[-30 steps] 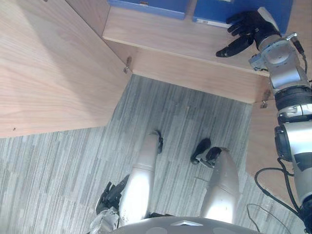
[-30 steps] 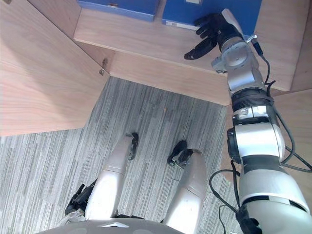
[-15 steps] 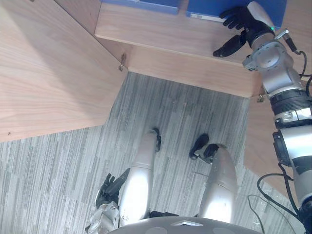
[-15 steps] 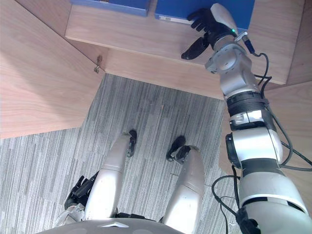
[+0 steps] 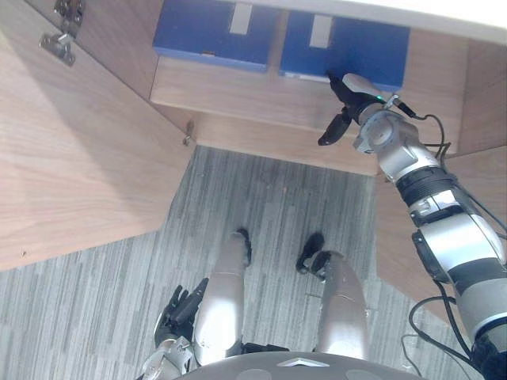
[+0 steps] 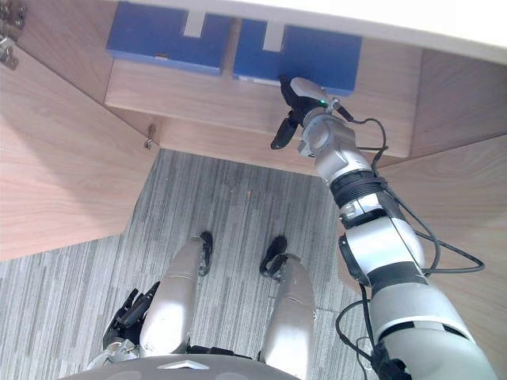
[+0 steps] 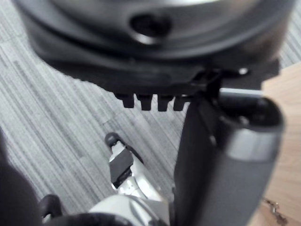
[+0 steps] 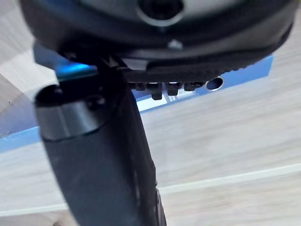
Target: Walk over to the cabinet, pick up the folder, carry it to the office cabinet, place the folder inside the office cabinet, then close the office cabinet door
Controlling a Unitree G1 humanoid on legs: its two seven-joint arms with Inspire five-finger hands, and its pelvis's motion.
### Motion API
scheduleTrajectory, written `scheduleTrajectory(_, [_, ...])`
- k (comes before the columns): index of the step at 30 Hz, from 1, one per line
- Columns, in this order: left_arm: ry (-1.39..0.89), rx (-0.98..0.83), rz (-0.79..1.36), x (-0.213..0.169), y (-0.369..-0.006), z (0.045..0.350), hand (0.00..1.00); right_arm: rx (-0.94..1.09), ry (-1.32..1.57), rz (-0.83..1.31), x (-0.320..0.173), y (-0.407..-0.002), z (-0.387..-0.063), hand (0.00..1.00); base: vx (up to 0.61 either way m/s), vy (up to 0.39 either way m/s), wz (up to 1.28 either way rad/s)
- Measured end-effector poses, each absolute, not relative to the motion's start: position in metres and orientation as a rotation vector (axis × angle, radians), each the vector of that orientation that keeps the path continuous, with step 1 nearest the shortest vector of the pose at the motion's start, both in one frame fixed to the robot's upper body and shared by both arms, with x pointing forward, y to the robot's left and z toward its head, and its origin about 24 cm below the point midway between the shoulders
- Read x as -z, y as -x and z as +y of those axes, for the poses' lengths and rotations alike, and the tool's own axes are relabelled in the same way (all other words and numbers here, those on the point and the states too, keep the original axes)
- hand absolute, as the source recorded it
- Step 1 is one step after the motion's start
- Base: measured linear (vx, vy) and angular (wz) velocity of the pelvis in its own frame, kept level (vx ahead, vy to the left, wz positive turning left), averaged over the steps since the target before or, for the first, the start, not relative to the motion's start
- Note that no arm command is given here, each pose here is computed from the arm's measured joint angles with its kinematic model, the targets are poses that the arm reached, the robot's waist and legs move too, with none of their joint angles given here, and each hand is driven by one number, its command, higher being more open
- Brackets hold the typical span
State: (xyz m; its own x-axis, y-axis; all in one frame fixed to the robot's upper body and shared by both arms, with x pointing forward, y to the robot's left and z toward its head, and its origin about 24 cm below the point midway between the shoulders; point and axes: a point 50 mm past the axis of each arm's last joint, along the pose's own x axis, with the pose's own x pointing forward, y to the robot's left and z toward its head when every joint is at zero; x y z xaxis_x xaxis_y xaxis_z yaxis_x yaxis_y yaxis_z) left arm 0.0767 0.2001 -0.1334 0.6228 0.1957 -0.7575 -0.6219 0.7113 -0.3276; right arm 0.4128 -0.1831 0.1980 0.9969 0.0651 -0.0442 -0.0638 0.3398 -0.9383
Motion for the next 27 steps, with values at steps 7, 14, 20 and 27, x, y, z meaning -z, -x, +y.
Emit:
scheduleTrajectory(7, [0.612,-0.626,0.873,0.148,-0.047,0.21,1.0,-0.117,1.131,0.036,-0.18,-0.414,-0.171,1.0,0.08,-0.023,-0.07])
scheduleTrajectory(14, [0.594,-0.657,0.913,0.153,-0.046,0.218,1.0,-0.222,1.044,0.15,-0.126,-0.405,-0.154,1.0,0.03,-0.046,-0.07])
scheduleTrajectory(20, [0.536,-0.621,0.912,0.151,-0.057,0.225,1.0,-0.196,0.953,0.318,-0.092,-0.397,-0.178,1.0,-0.03,-0.019,0.04])
scheduleTrajectory(27, [0.497,-0.596,0.968,0.155,-0.051,0.221,1.0,-0.165,0.608,0.535,-0.012,-0.357,-0.185,1.0,-0.05,0.055,-0.07])
